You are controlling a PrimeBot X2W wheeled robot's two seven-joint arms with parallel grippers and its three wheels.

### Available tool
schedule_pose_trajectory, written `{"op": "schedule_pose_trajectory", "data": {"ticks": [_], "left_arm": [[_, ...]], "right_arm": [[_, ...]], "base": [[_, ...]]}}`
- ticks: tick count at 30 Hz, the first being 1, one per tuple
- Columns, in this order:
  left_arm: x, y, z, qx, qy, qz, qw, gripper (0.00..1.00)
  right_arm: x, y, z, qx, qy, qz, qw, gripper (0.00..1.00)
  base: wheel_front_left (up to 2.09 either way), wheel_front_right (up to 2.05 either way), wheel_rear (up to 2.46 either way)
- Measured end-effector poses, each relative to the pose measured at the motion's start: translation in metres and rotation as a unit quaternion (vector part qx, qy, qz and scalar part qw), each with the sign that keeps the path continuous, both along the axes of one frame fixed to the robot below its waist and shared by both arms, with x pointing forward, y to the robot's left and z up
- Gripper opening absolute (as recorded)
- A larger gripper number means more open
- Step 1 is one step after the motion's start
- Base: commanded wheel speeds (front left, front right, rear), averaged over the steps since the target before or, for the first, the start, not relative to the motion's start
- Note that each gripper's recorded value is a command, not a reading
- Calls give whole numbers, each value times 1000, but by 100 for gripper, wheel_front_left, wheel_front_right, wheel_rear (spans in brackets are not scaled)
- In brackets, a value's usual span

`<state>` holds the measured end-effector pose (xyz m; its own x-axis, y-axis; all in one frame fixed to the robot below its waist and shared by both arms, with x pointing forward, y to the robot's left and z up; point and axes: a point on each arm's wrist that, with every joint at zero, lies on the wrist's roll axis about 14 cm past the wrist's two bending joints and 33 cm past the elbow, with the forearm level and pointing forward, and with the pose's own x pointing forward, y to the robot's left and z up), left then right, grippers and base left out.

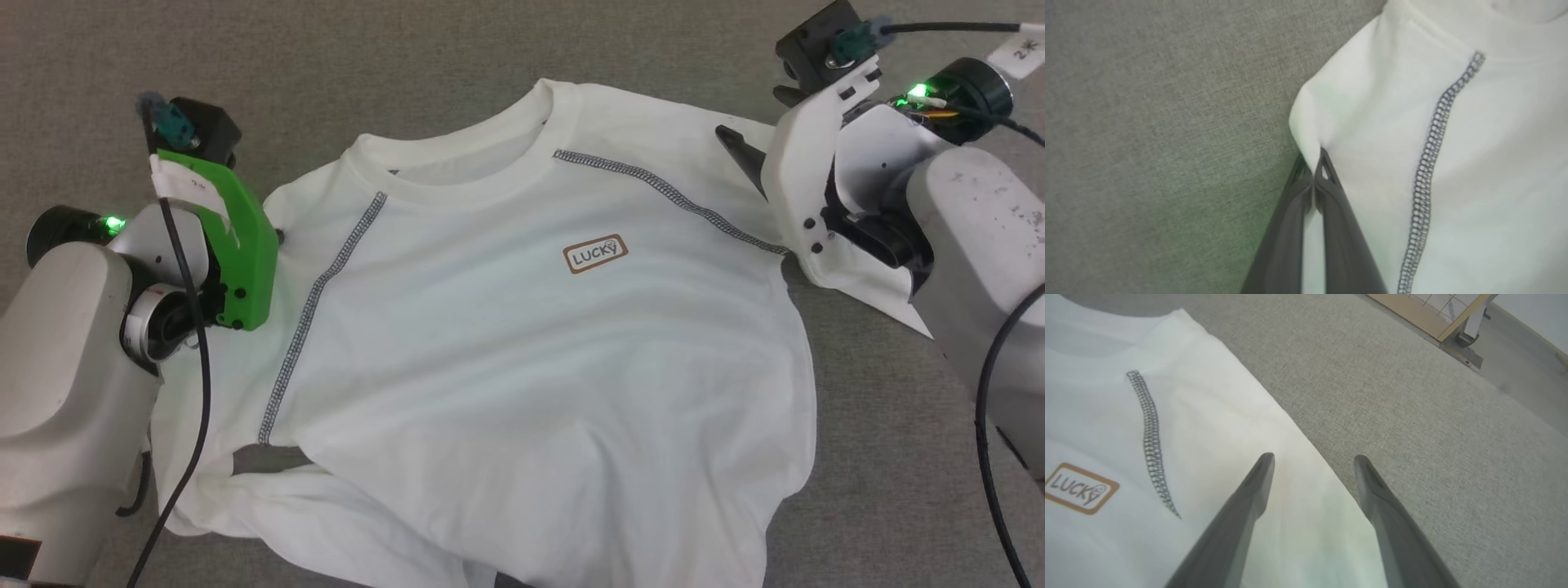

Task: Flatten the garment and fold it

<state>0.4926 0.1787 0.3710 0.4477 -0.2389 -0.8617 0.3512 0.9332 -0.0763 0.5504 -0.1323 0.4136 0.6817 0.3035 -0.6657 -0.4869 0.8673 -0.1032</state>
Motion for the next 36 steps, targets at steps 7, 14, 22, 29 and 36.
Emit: {"op": "schedule_pose_trajectory", "data": {"ticks": [7,14,22,29,36], "left_arm": [[5,5,-4,-5,-8,8,1000,0],[7,7,-5,-11,-15,11,1000,0],[6,5,13,-16,-42,7,999,0],[6,-3,61,-39,-119,-8,992,0],[15,-20,146,-88,-254,-29,963,0]], "right_arm": [[0,14,-37,-43,81,35,995,100],[0,20,-44,-49,148,36,987,0],[-12,16,-29,-36,150,35,987,0],[-15,4,16,-18,83,36,996,0],[-11,-15,89,-4,-9,23,1000,0]], "base": [[0,0,0],[0,0,0],[0,0,0],[0,0,0],[0,0,0]]}}
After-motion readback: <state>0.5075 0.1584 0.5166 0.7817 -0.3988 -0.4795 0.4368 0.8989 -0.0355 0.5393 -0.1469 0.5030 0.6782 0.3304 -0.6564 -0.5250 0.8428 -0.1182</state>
